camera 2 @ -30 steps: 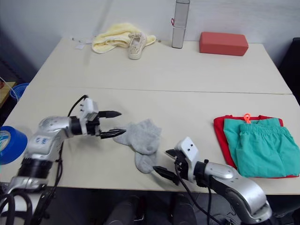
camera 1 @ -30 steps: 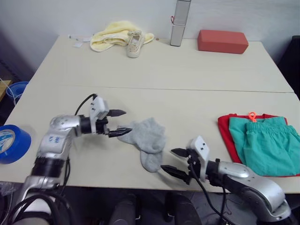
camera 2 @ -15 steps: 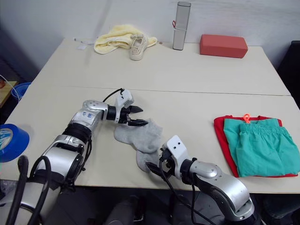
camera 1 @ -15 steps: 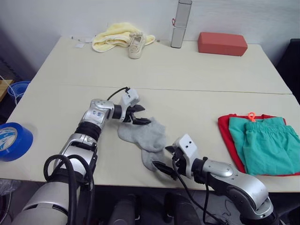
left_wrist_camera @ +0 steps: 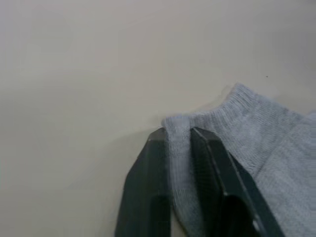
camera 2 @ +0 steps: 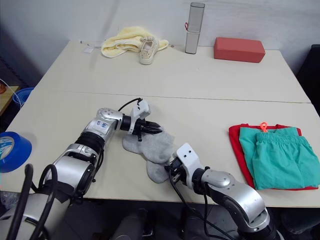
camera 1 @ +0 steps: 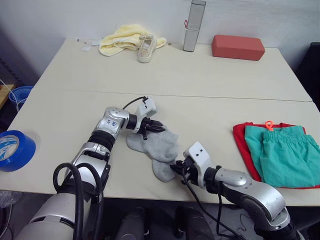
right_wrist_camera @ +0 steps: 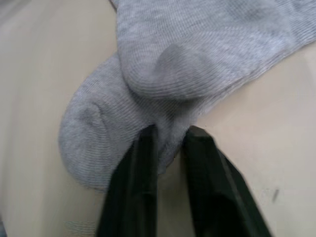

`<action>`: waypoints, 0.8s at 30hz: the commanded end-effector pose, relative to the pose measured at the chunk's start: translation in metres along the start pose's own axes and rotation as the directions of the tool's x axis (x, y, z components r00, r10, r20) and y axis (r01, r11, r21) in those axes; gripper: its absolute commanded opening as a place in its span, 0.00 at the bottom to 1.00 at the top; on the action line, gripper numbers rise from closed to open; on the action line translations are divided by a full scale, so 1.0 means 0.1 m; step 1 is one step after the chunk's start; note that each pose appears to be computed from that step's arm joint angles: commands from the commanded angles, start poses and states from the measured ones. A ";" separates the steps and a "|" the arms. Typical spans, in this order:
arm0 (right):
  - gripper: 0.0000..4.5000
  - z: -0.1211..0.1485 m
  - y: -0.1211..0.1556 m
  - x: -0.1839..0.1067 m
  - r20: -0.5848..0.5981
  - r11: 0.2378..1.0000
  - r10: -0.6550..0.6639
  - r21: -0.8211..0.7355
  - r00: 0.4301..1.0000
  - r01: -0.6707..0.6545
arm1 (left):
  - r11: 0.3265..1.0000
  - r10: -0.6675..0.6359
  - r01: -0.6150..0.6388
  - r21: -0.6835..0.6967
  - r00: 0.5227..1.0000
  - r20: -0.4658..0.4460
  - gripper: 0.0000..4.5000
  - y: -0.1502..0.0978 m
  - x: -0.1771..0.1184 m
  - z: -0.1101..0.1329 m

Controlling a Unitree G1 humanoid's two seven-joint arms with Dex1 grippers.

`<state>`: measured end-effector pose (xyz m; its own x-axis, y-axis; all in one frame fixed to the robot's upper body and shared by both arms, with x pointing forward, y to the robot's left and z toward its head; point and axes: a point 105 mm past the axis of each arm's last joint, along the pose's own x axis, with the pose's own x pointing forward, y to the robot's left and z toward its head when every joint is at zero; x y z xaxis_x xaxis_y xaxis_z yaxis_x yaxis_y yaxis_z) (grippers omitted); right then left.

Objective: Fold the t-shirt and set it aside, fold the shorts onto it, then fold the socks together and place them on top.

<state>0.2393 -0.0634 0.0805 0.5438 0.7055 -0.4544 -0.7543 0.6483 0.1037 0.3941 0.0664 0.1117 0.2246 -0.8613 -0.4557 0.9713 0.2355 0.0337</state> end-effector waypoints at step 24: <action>0.00 0.16 -0.76 0.02 -0.056 0.982 -0.098 -0.167 0.994 0.087 | 0.874 0.410 -0.387 -0.294 0.912 0.017 0.01 -0.43 -0.76 -0.35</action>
<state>0.2959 -0.0931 0.0963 0.5547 0.6867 -0.4698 -0.7952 0.6037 -0.0564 0.3343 0.1335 0.1046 0.5654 -0.7176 -0.4066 0.7668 0.6389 -0.0615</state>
